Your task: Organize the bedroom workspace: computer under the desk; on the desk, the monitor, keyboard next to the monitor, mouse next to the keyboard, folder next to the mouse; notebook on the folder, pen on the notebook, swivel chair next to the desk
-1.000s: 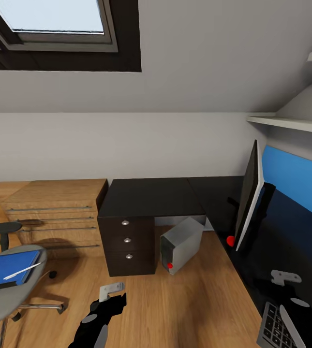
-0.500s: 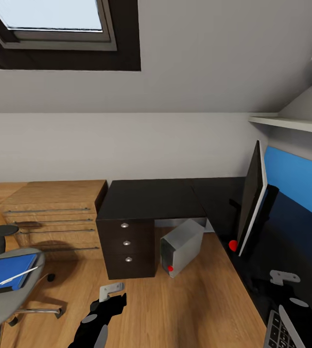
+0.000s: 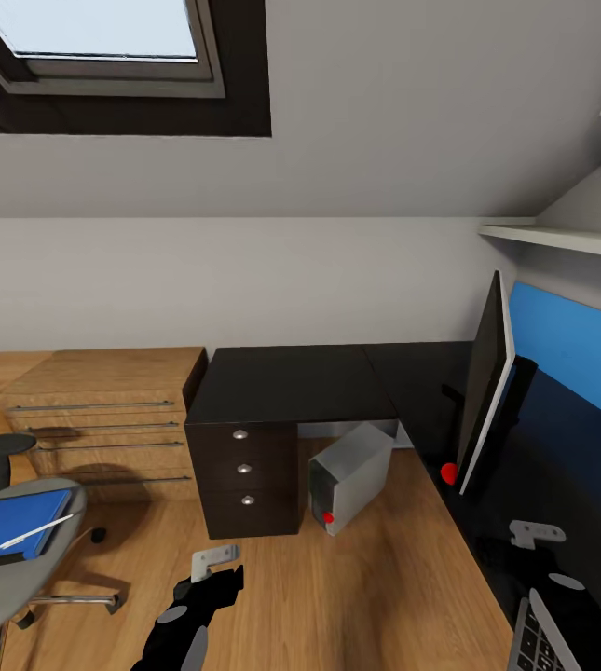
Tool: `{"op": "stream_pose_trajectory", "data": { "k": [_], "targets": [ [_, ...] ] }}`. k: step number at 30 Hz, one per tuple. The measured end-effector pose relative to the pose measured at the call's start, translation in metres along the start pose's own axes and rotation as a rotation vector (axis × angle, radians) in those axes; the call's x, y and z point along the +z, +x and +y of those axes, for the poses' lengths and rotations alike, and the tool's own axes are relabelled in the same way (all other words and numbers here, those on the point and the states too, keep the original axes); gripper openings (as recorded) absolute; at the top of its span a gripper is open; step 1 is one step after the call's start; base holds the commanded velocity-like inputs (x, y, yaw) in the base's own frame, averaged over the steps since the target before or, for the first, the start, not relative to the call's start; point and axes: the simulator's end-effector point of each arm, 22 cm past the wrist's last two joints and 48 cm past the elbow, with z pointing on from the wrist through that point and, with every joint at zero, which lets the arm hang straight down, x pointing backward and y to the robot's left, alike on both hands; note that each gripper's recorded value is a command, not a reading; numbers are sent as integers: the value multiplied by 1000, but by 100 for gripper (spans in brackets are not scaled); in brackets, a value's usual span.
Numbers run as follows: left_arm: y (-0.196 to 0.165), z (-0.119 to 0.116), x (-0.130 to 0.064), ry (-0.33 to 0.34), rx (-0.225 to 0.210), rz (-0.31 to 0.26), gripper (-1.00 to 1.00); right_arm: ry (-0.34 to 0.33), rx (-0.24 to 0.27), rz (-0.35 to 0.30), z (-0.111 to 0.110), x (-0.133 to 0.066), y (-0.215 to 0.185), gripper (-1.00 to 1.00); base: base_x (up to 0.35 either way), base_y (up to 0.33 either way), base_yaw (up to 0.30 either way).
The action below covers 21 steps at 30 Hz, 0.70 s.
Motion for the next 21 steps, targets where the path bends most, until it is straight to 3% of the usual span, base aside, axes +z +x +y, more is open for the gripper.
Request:
{"op": "stream_pose_trajectory", "data": {
  "k": [13, 21],
  "targets": [
    [0, 0, 0, -1, -1, 0, 100, -21, -11, 1, 7, 0, 0, 100, 0, 0, 0],
    [-6, 1, 0, -1, -9, -26, 100, -24, -11, 38, 8, 0, 8, 100, 0, 0, 0]
  ]
}}
